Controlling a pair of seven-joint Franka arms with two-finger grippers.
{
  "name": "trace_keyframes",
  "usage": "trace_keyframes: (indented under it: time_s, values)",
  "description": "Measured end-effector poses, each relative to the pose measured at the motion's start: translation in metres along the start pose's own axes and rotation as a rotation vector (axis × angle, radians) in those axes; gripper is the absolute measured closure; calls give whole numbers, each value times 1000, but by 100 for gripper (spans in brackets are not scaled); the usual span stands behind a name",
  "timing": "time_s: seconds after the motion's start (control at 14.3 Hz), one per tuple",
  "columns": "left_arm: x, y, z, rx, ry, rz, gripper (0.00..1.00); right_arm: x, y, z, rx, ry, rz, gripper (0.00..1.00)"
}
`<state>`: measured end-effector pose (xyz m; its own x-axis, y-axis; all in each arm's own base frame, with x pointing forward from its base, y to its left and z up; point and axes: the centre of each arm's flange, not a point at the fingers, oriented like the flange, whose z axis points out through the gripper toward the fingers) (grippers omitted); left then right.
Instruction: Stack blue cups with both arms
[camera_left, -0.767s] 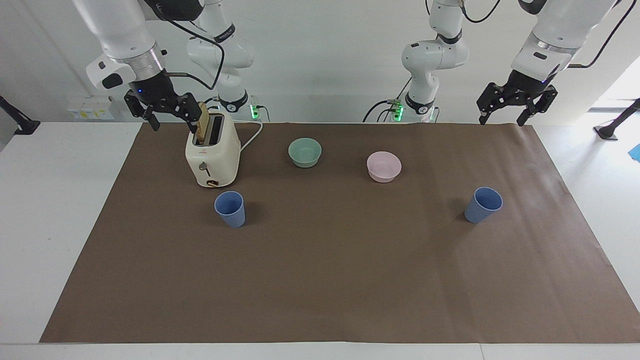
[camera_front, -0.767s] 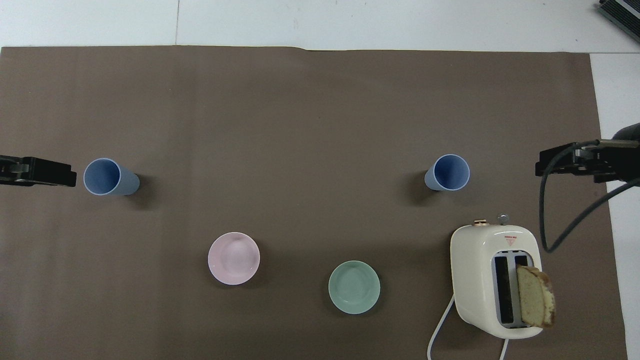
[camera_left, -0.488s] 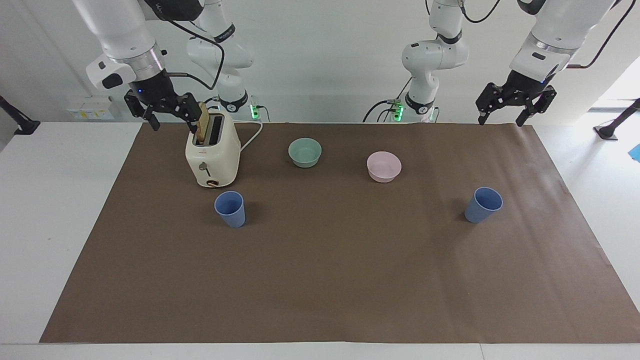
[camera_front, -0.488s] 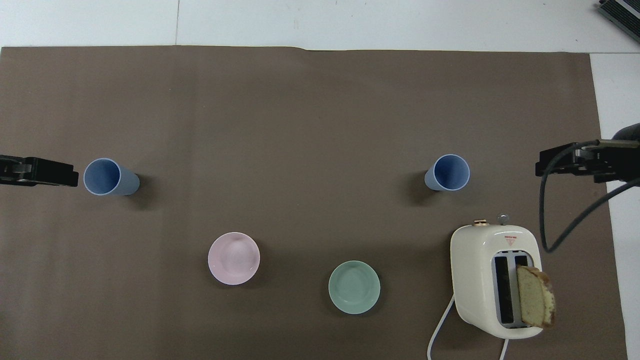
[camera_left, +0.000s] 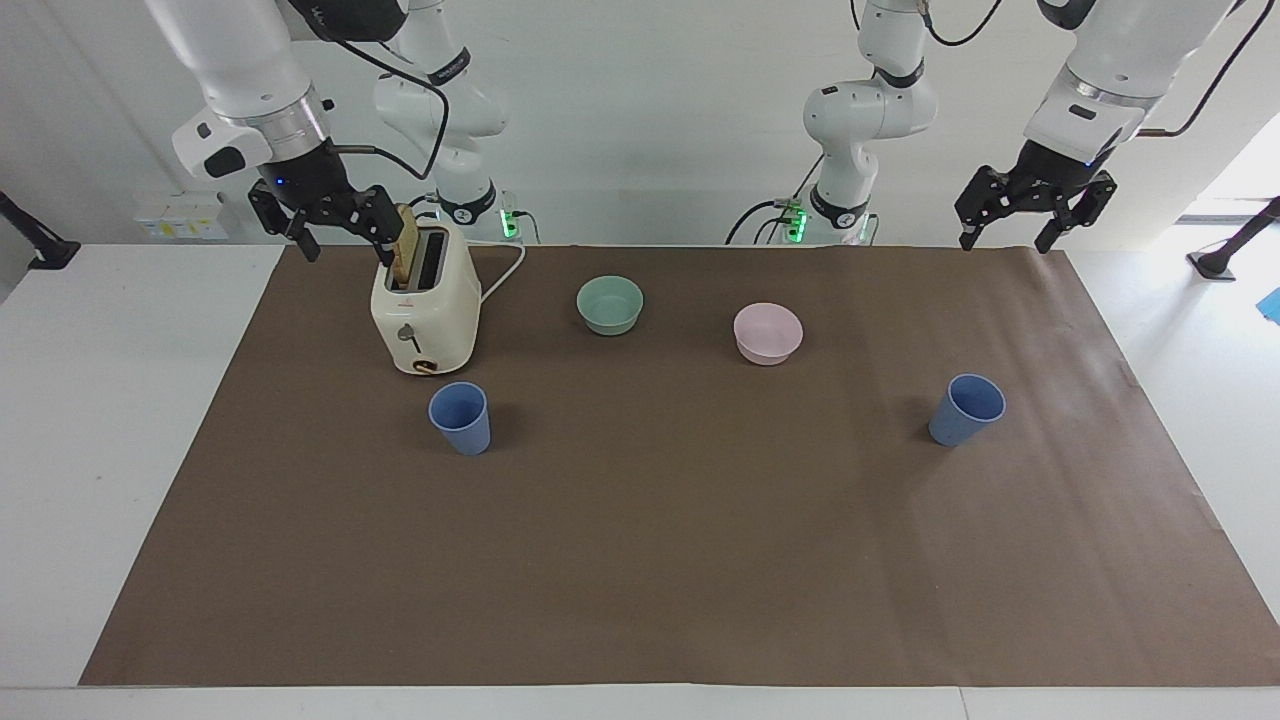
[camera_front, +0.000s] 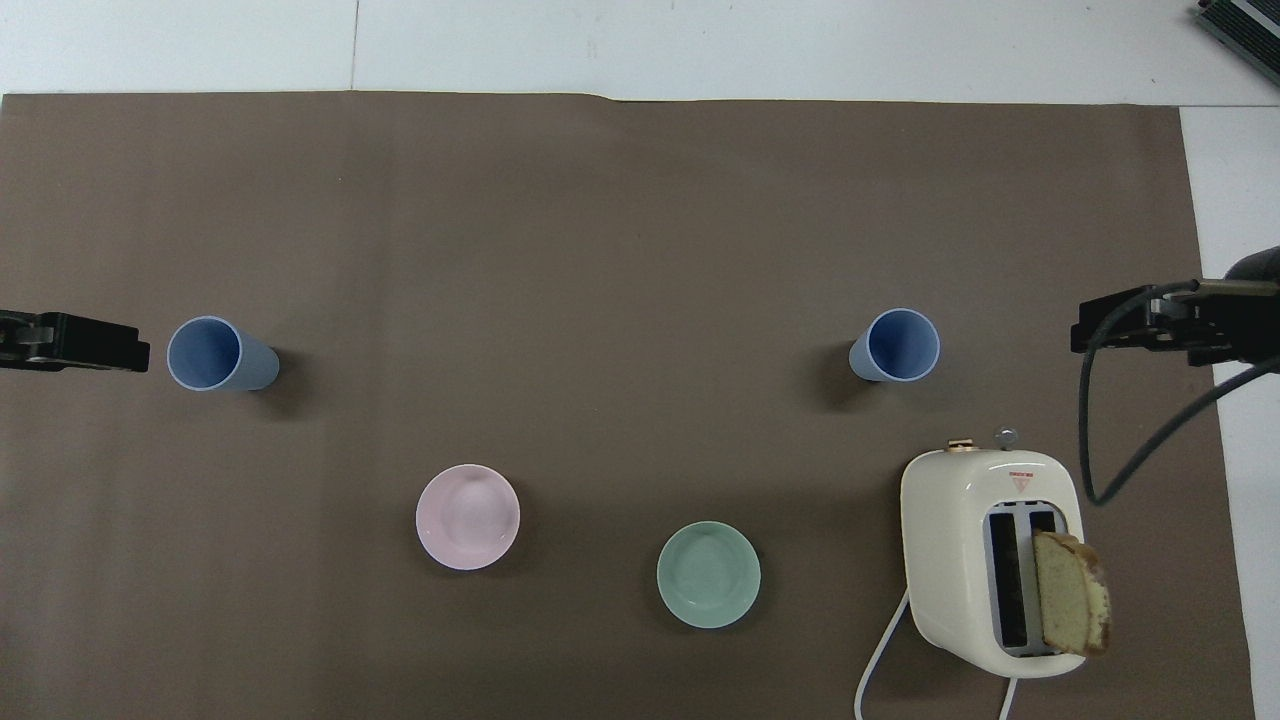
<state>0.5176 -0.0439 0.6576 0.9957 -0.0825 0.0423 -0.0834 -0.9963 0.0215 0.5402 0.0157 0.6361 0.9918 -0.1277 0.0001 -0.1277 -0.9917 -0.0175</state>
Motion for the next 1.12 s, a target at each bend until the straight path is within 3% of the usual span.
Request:
trace_keyframes:
  time_s: [1.12]
  values:
    - [3,7,7,-1,-1,15,0,0,0,0,0,0,0,0]
